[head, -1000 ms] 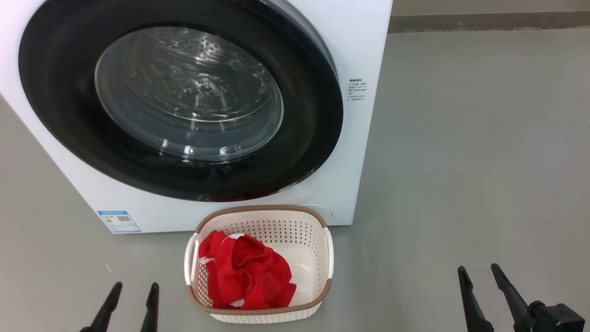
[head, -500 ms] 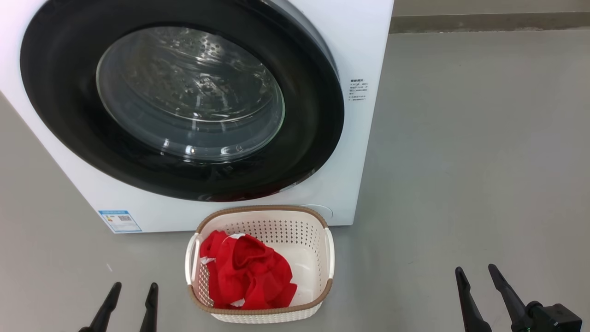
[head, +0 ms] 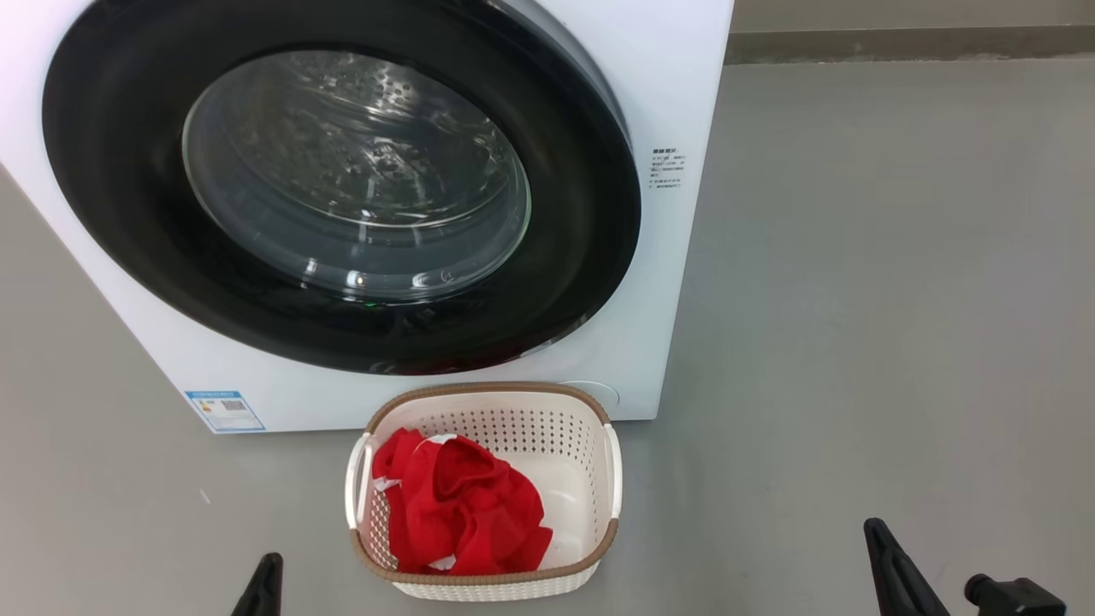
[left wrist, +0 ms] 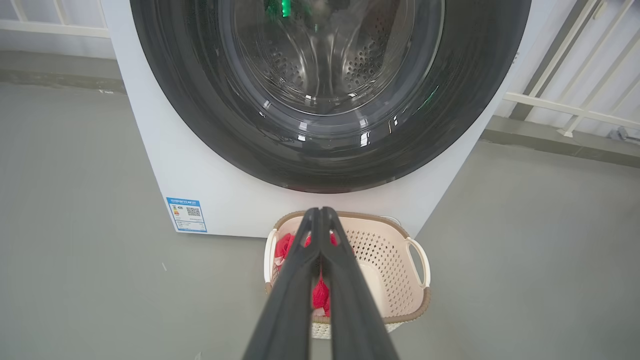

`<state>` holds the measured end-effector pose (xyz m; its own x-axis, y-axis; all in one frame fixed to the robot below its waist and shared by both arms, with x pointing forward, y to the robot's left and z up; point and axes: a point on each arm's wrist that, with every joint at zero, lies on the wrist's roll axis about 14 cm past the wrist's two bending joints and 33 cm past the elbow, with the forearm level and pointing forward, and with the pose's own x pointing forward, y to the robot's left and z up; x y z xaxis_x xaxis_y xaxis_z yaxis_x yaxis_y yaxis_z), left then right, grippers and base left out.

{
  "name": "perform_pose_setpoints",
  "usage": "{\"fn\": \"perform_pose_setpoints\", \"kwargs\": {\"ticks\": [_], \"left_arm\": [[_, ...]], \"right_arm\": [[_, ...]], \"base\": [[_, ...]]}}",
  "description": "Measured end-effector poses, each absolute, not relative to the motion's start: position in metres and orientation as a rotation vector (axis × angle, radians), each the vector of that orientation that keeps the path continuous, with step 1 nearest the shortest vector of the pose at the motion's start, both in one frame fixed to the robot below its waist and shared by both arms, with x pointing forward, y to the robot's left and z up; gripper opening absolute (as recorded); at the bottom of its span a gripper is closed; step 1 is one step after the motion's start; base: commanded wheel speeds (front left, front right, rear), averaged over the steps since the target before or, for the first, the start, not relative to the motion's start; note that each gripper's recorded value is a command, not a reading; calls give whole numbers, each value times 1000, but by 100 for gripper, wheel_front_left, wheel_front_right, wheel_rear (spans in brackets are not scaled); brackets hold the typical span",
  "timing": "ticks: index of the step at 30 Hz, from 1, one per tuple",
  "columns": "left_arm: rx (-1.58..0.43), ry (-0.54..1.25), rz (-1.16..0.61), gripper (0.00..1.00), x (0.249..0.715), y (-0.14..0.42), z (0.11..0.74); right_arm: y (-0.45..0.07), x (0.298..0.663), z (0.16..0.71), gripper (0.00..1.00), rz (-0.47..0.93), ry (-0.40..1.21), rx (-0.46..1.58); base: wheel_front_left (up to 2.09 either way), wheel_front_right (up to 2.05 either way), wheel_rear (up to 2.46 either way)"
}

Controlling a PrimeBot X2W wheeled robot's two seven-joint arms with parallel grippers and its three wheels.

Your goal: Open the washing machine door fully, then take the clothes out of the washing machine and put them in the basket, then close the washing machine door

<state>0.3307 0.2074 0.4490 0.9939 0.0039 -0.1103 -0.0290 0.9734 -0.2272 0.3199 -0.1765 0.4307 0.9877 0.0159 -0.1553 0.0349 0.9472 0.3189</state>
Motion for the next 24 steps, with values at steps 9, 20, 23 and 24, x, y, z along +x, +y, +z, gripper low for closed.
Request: {"fn": "perform_pose_setpoints", "kwargs": {"ticks": [9, 20, 23, 24], "left_arm": [[-324, 122, 40, 0, 331, 208, 447], [-441, 135, 68, 0, 333, 209, 445], [-475, 134, 74, 0, 334, 210, 446], [-485, 132, 77, 0, 334, 210, 446]], "right_arm": [[-180, 320, 429, 0, -43, 165, 430], [-185, 322, 429, 0, -76, 168, 540], [-185, 325, 431, 0, -77, 164, 559], [-186, 326, 432, 0, -81, 162, 576]], "base": [[0, 0, 0], [0, 0, 0], [0, 0, 0], [0, 0, 0]]}}
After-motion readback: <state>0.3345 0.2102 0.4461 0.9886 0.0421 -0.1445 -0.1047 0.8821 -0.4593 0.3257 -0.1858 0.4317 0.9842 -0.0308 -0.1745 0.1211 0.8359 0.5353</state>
